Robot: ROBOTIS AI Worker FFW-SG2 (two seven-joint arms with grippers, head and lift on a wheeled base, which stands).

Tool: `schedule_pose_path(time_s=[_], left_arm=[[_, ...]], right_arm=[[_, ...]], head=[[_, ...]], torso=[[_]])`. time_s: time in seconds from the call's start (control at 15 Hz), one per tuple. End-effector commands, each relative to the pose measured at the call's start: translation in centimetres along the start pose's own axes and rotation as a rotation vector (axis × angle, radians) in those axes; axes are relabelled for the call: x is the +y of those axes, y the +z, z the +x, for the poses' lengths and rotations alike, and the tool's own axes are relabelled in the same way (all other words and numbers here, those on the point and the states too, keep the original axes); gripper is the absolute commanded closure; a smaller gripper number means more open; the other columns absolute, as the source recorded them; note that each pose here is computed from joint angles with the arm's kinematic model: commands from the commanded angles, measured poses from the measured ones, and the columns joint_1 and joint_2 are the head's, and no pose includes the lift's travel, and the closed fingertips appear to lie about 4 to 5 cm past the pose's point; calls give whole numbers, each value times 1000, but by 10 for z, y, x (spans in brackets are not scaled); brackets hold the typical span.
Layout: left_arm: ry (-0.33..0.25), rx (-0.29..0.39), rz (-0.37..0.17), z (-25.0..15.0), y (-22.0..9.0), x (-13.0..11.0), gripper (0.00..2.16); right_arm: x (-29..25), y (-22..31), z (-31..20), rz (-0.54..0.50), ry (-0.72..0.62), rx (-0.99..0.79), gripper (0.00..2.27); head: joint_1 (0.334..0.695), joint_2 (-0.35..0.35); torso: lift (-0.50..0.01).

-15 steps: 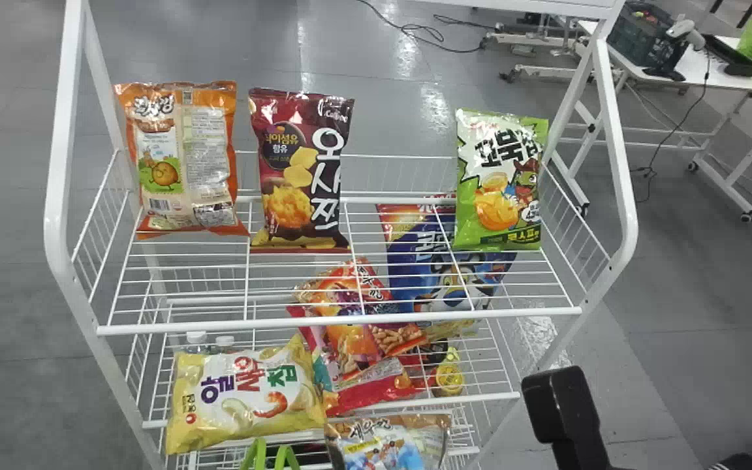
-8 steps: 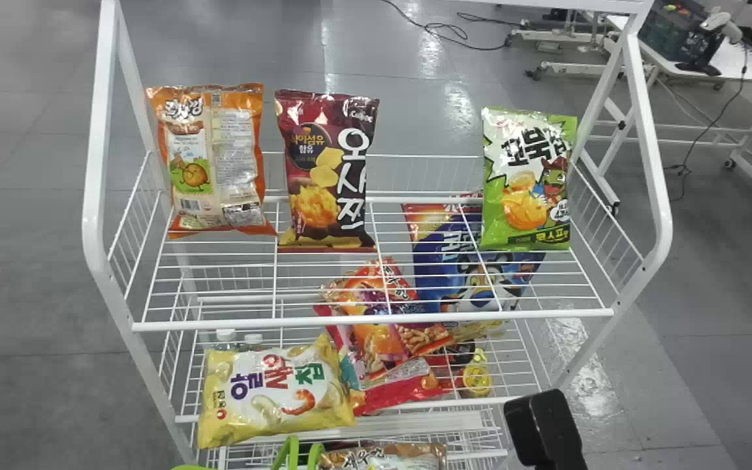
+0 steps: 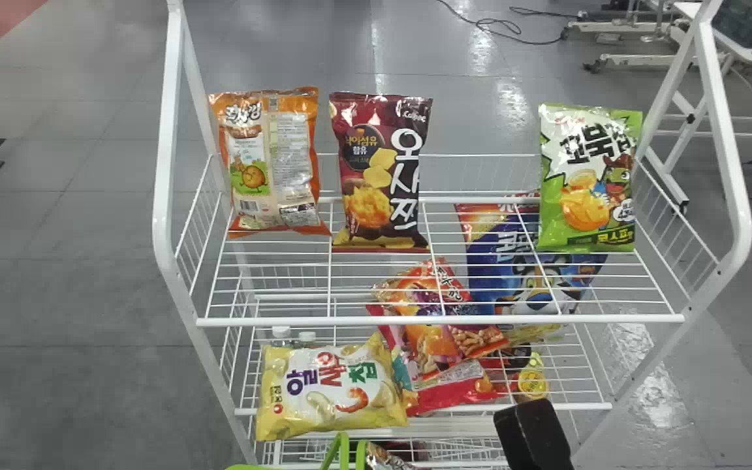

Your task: Hold basket handle with left hand then pick spicy shrimp crackers with right hand and place into basket

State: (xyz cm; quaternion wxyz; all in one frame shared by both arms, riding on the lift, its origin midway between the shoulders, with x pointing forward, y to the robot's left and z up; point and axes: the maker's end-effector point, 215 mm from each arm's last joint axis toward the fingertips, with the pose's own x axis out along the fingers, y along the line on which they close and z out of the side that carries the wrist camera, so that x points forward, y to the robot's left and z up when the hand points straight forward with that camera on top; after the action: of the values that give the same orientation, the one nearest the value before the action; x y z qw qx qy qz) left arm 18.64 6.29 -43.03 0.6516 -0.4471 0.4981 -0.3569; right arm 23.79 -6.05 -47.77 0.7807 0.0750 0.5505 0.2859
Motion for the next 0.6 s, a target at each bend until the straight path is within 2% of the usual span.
schedule_pose_path(time_s=[0.0,0.2,0.53], left_arm=[[-2,0,-1,1,0,-1,1895],[-5,-1,-1,0,0,-1,1895],[-6,-1,2,1,1,-2,1895]], right_arm=[[9,-2,2,-18,8,11,1926],[-1,7,1,-30,-31,-3,1926],[-12,-15,11,-11,-48,51,1922]], head=[[695,5],[695,23],[695,-1]], torso=[[-37],[-37],[-37]])
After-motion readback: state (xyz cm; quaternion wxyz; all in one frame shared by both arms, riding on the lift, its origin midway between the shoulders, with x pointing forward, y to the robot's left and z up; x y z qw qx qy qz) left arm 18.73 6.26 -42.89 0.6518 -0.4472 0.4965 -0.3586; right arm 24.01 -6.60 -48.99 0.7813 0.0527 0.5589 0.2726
